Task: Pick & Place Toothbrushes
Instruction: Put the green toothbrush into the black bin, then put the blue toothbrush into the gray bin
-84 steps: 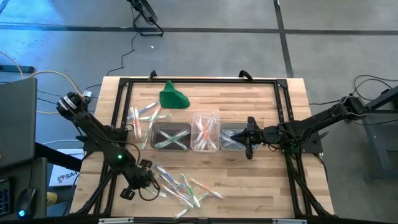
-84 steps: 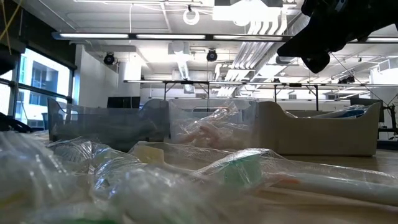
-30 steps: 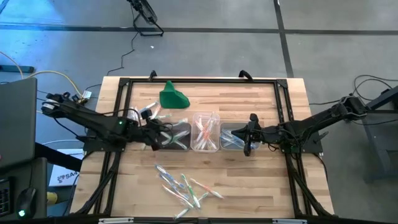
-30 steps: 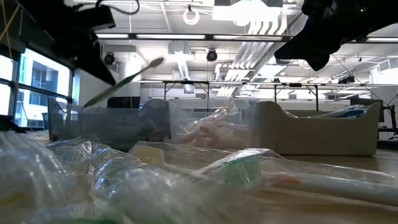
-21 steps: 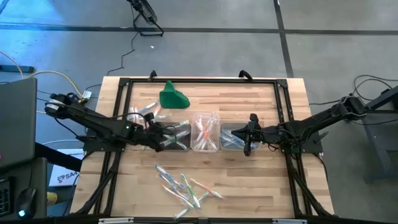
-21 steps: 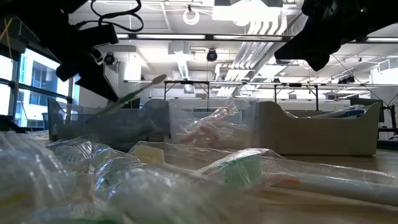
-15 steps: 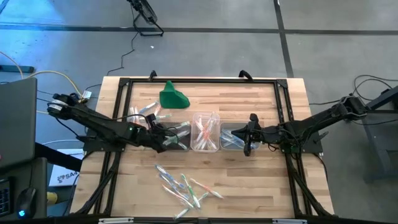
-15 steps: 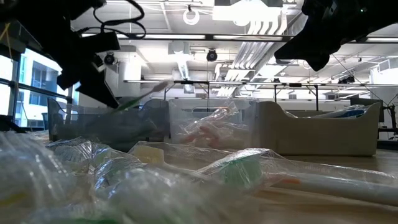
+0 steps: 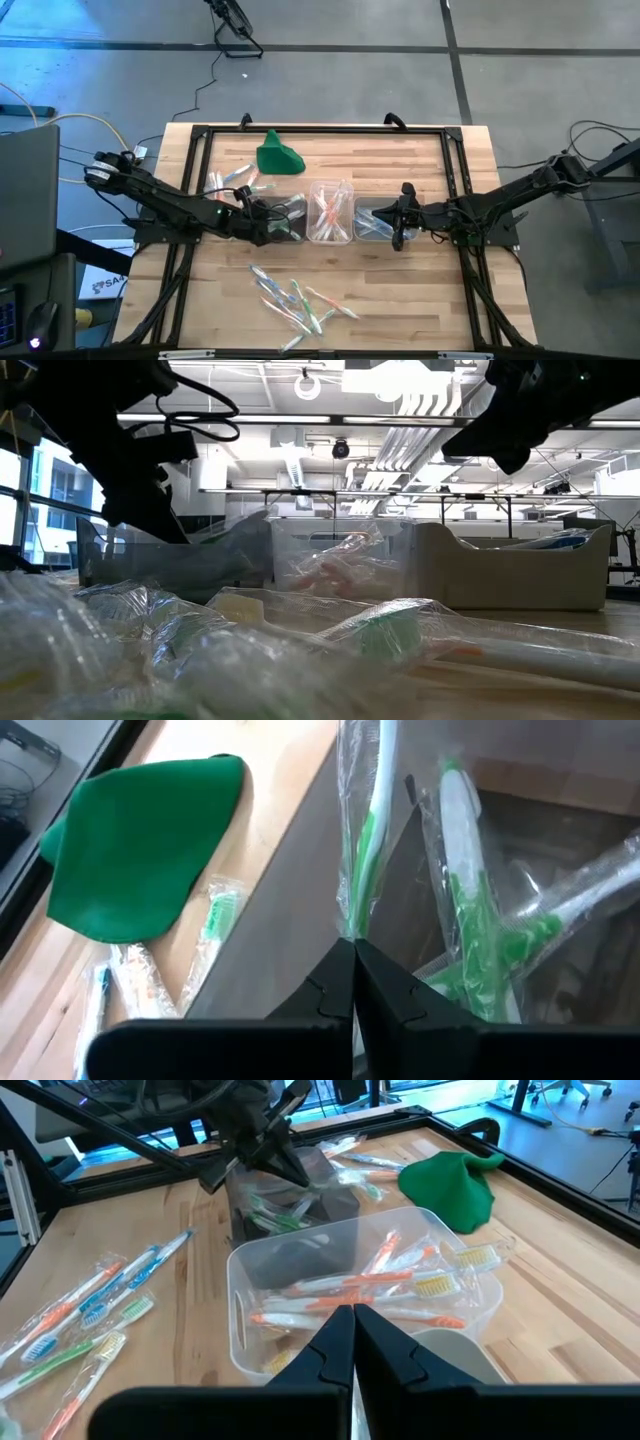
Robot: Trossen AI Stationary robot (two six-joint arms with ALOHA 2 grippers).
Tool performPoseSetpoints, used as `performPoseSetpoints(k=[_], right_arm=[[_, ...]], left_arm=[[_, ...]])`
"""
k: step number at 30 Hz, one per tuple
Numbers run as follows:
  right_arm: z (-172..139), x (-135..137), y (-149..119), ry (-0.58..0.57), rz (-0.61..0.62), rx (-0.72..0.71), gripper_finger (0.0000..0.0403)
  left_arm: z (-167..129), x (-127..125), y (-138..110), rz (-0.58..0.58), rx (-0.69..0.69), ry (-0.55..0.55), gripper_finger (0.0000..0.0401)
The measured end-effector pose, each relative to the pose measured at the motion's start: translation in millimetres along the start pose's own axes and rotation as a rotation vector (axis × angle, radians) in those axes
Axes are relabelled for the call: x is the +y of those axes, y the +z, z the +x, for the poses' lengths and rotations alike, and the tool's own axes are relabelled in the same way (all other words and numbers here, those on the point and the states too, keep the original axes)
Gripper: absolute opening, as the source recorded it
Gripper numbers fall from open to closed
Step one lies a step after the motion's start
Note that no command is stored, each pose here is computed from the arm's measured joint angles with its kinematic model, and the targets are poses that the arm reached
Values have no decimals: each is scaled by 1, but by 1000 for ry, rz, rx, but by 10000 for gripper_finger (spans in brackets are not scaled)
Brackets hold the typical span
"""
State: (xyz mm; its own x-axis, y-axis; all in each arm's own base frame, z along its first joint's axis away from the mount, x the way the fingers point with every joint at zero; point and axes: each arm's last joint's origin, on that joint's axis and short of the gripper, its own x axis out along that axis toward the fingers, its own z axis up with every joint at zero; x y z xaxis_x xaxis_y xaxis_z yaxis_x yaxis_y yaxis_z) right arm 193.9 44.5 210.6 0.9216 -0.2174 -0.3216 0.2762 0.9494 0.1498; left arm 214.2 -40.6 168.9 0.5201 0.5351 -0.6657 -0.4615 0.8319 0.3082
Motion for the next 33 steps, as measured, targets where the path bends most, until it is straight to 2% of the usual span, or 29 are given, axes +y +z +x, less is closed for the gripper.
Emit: performPoseSetpoints(k=[4, 11, 14, 20, 24, 33], right_arm=[[0, 0, -1, -3, -4, 7, 2], [0, 0, -1, -3, -4, 7, 2], [0, 0, -1, -3, -4, 7, 2], [0, 0, -1, -3, -10, 7, 2], [0, 0, -1, -3, -11, 7, 2], [0, 0, -1, -2, -12, 8, 2]], left_arm=[[0, 0, 0, -12, -5, 7, 21], [0, 0, 0, -11, -5, 8, 99], [0, 0, 1, 0, -6, 8, 116], [-9, -2, 23, -33, -54, -14, 120], [-19, -3, 44, 8, -101, -35, 120], [-42, -6, 84, 35, -160, -210, 120]])
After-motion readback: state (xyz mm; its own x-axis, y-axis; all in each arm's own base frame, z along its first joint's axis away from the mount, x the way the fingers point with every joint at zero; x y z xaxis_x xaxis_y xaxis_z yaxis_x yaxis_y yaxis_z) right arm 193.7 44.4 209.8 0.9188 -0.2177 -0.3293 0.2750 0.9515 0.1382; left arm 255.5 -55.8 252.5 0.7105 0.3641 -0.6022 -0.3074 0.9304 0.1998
